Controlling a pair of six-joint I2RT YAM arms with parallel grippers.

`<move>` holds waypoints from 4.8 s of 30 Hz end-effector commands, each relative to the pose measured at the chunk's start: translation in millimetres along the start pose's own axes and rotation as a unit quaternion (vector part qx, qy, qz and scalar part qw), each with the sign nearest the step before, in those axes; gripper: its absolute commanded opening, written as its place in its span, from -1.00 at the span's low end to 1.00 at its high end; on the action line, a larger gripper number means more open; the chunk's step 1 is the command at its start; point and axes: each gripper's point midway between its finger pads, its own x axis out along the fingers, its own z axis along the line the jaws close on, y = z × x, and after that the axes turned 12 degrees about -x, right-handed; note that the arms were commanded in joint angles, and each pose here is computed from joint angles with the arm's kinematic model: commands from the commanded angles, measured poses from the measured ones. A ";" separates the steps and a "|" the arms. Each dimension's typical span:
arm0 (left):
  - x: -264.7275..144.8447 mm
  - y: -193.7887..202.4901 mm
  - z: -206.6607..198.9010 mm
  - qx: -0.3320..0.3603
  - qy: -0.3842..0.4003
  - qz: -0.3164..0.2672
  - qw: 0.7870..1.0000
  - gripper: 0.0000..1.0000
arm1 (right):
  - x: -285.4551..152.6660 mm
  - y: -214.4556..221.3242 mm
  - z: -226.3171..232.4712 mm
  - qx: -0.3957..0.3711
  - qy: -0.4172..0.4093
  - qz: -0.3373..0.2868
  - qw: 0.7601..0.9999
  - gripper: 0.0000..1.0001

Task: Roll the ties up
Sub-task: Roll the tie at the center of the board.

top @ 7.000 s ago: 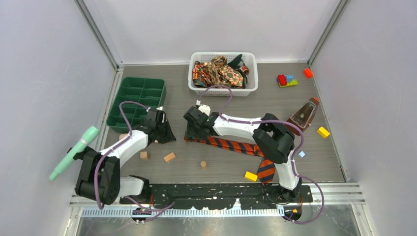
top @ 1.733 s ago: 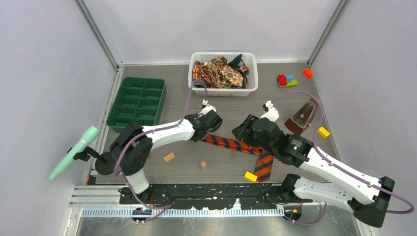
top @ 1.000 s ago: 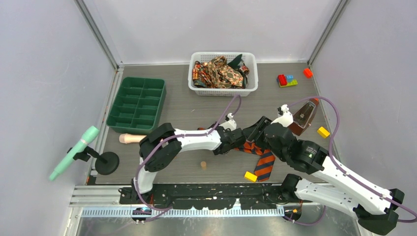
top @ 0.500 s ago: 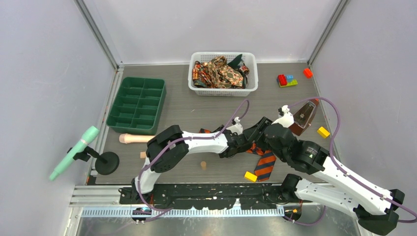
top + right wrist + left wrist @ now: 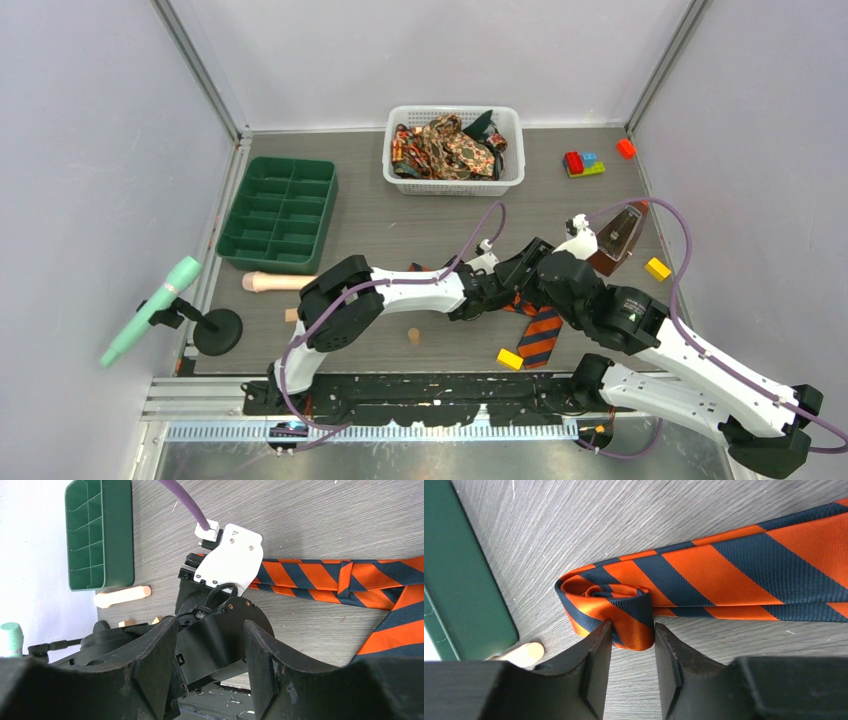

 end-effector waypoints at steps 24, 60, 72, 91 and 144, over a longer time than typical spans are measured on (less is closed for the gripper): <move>15.6 -10.2 -3.1 -0.048 0.023 -0.001 0.999 -0.90 | -6.6 -18.3 -19.9 0.020 0.061 -0.035 0.997 0.14; 23.8 -2.0 -1.9 -0.049 0.025 0.009 0.998 -0.97 | 151.5 92.7 -83.6 0.099 0.133 0.197 0.966 -0.94; 24.8 -0.3 -4.6 -0.050 0.029 0.013 0.998 -1.00 | 155.2 74.0 -86.0 0.102 0.136 0.165 0.972 -0.99; 34.9 -1.9 10.8 -0.062 0.010 0.016 0.998 -1.00 | 155.5 110.7 -128.7 0.089 0.215 0.214 0.949 -0.95; 34.1 -58.8 37.9 -0.084 0.039 -0.015 0.996 -0.17 | 56.8 -41.5 -62.5 0.065 0.091 -0.032 0.993 0.18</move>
